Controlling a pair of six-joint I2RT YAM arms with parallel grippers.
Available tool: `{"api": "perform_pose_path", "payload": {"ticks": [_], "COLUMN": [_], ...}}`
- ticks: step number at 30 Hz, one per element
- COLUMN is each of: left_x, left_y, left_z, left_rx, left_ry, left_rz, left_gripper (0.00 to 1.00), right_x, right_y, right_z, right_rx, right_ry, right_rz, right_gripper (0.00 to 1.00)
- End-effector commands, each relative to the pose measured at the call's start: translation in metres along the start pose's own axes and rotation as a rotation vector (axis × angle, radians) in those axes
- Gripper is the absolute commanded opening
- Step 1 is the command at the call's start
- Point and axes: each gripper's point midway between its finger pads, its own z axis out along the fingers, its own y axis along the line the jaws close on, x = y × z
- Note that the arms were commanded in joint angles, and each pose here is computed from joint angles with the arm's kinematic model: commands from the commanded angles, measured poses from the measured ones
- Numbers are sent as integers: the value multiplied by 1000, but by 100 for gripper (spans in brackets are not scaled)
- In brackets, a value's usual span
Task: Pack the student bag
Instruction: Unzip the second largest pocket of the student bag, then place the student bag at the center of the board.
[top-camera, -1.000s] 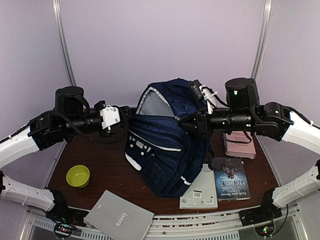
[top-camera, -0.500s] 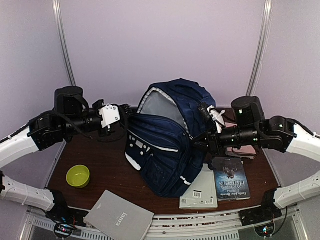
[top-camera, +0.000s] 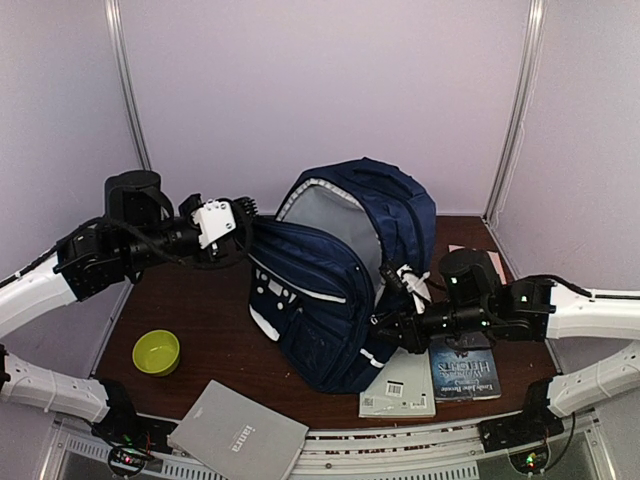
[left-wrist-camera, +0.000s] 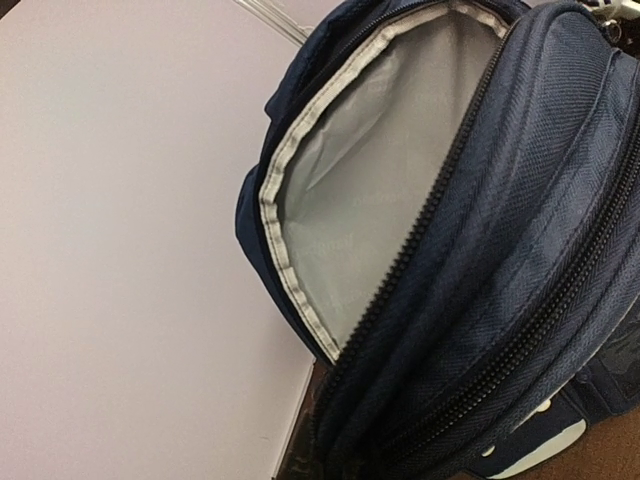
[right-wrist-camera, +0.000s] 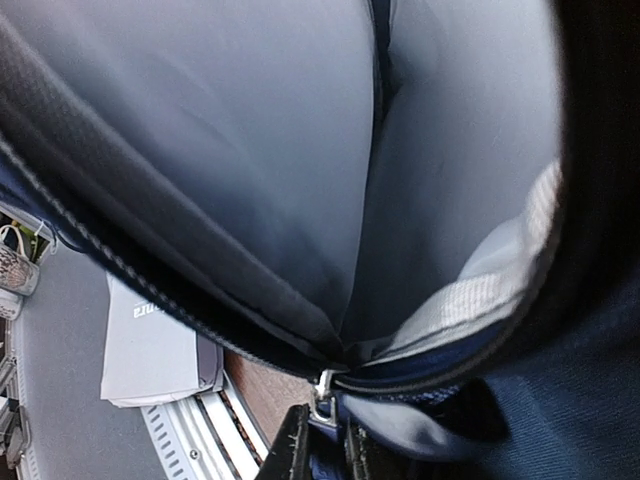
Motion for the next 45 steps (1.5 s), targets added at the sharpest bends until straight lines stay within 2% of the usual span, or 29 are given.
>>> {"api": "perform_pose_path", "payload": {"ticks": [1,5,7,11,14,17,18,20,22,25,29,32,34,35,39,42,43,45], "left_x": [-20,-22,-25,-28,-29,-30,-30,-30,-30,-29,-29,-28,-26,-25,-19,-25,-27,-32], "left_y": [55,51,47,40,36,33,33,32,31,31,32,31,32,34,44,63,74,98], "left_z": [-22,-22,-23,-23,-22,-22,-22,-21,-21,-20,-21,-19,-17,-15,-11,-13,-15,-15], "left_rx": [-209,-189,-172,-144,-123,-109,-108,-106,-101,-100,-105,-108,-115,-123,-179,-243,-273,-336], "left_ry": [-81,-97,-119,-140,-151,-157,-157,-159,-159,-156,-157,-151,-145,-137,-104,-126,-135,-145], "left_rz": [-59,-56,-43,-27,-19,-17,-17,-17,-17,-16,-16,-17,-19,-21,-41,-58,-70,-92], "left_gripper": [0,0,0,0,0,0,0,0,0,0,0,0,0,0,0,0,0,0], "right_x": [14,2,-7,-46,-96,-139,-153,-176,-196,-217,-223,-209,-197,-194,-192,-192,-193,-195], "right_y": [5,10,16,45,63,61,54,38,29,29,16,-2,-9,-10,-12,-21,-24,-26], "right_z": [7,-7,-19,-62,-107,-139,-142,-146,-142,-122,-94,-70,-59,-55,-56,-61,-61,-55], "right_rx": [-16,-15,-28,-101,-94,9,75,217,317,359,457,538,554,549,507,480,461,405], "right_ry": [28,-4,-14,-103,-202,-280,-298,-321,-316,-268,-189,-79,-26,-18,-96,-180,-214,-289], "right_rz": [24,3,-18,-62,-68,-57,-56,-66,-88,-120,-162,-190,-191,-182,-138,-74,-47,8], "right_gripper": [0,2,11,40,48,51,53,74,86,92,95,91,76,64,34,14,1,0]}}
